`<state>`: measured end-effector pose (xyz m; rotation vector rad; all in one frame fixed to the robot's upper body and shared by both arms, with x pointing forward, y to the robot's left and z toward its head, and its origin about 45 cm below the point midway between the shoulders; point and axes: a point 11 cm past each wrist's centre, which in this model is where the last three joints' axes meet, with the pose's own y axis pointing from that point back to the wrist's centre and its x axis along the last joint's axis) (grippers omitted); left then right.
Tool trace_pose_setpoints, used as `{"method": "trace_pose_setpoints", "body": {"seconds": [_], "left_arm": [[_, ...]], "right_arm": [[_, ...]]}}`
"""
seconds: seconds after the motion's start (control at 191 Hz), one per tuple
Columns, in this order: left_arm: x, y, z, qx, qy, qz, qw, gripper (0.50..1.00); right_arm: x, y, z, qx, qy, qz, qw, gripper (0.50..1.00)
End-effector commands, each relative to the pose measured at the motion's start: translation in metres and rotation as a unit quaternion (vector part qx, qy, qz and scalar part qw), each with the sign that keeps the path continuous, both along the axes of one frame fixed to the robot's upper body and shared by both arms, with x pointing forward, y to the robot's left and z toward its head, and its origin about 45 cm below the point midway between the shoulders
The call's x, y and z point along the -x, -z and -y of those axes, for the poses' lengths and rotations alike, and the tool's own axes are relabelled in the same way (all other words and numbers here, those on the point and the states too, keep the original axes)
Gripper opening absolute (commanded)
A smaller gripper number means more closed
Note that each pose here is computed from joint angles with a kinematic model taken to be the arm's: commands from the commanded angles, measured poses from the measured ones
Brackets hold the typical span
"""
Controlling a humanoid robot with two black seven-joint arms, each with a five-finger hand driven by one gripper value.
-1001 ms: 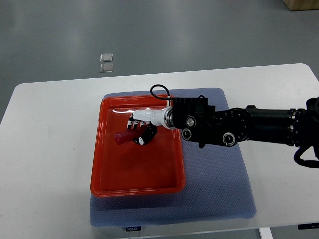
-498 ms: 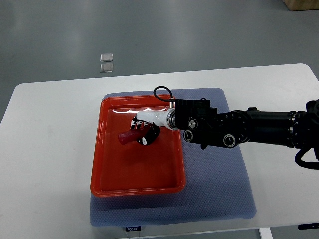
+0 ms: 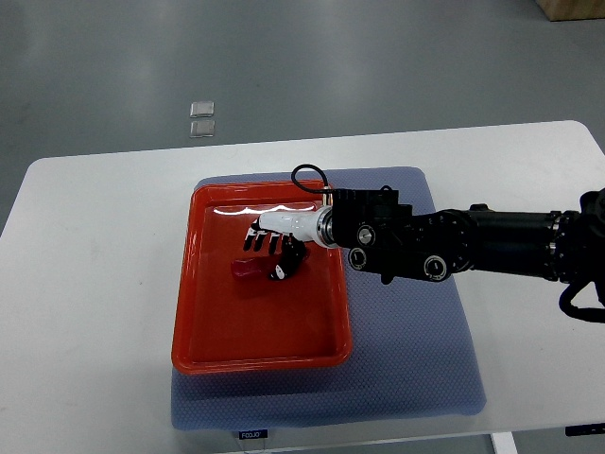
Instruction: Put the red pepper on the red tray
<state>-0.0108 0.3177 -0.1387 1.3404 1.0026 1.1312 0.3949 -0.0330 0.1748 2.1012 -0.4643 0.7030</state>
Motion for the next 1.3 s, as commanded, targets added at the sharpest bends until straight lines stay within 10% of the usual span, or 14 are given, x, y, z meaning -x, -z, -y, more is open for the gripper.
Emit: {"method": "trace_pose_setpoints", "body": {"seconds": [0.0,0.629,0.986,1.295], "left_arm": [[0.000,0.000,0.000,0.000,0.000,0.000,1.000,1.000],[0.000,0.000,0.000,0.000,0.000,0.000,1.000,1.000],[-0.001,0.000,-0.001,-0.002,0.000,0.001,1.000,1.000],[-0.001,0.000,0.000,0.001,0.001,0.001,1.000,1.000]], "right_arm": [[-0.002,-0.004,-0.002,-0.007,0.004,-0.001,1.000,0.756],[-0.065,-0.085,0.065,-0.256,0.180,-0.023,0.950,0.772],[-0.060,-0.041,0.160,-0.645,0.410,-0.179,0.619,0.883],[-0.042,0.000,0.194,-0.710,0.446,-0.197,0.508,0.895]]}}
